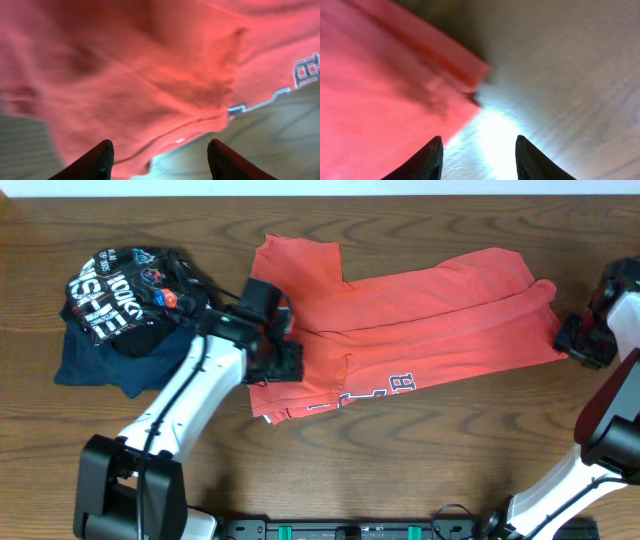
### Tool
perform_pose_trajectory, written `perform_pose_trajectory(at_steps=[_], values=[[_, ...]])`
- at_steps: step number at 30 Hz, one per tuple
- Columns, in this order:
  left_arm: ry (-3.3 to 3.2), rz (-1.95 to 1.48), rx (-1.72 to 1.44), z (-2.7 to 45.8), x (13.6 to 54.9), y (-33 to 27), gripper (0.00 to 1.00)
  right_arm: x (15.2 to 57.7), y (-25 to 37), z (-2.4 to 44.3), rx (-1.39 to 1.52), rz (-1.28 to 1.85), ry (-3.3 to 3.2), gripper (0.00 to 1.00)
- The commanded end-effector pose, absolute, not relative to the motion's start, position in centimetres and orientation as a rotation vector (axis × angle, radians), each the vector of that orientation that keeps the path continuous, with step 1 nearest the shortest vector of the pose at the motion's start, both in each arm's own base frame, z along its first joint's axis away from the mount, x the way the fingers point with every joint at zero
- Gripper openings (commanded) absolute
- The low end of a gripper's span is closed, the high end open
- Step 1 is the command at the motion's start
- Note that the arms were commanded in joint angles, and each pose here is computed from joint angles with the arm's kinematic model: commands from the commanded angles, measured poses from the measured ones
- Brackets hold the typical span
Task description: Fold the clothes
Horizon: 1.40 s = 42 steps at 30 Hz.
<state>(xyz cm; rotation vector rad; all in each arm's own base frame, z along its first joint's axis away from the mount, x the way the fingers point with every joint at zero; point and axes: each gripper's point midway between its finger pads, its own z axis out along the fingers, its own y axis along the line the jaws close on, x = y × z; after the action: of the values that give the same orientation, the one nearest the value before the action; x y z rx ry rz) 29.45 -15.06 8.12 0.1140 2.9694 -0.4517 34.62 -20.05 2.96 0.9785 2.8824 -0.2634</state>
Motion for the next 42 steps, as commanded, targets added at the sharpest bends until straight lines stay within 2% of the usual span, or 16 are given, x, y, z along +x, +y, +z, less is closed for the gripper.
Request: perform_pose_trajectory(at_steps=[1,8,10,12,16,17,23,31,36,42], values=[[3.0,-0.46,0.202,6.6,27.5,-16.2,0.62,34.0,-20.3,1.9,1.04,-0.216,2.858,0.47],[3.005,-0.44,0.223,4.3,26.9,-16.4,0.62,36.3,-17.7,-0.7,0.985,0.06,2.768,0.54],[3.007,-0.439,0.223,3.7,26.8,-16.3,0.62,36.5,-17.4,-1.3,0.964,0.069,2.757,0.53],[3.023,-0.434,0.221,3.3,26.5,-16.2,0.62,36.2,-17.1,-1.7,0.961,0.057,2.767,0.42],[3.05,-0.423,0.218,2.6,26.0,-16.0,0.62,34.2,-17.7,-2.1,1.004,-0.039,2.826,0.04],[3.055,-0.421,0.218,2.5,25.8,-15.9,0.62,33.3,-18.2,-2.1,1.048,-0.093,2.84,0.01],[3.102,-0.401,0.216,2.2,24.7,-15.4,0.62,25.7,-20.7,-1.1,1.556,-0.445,2.804,0.01],[3.238,-0.258,0.203,2.1,22.0,-12.7,0.62,19.4,-21.4,0.2,1.867,-0.67,2.786,0.01],[3.222,-0.268,0.146,3.1,22.3,-11.5,0.62,18.0,-21.0,0.9,1.906,-0.731,2.796,0.01],[3.097,-0.31,0.222,7.5,23.9,-11.5,0.62,19.8,-20.9,3.3,1.849,-0.638,2.708,0.02]])
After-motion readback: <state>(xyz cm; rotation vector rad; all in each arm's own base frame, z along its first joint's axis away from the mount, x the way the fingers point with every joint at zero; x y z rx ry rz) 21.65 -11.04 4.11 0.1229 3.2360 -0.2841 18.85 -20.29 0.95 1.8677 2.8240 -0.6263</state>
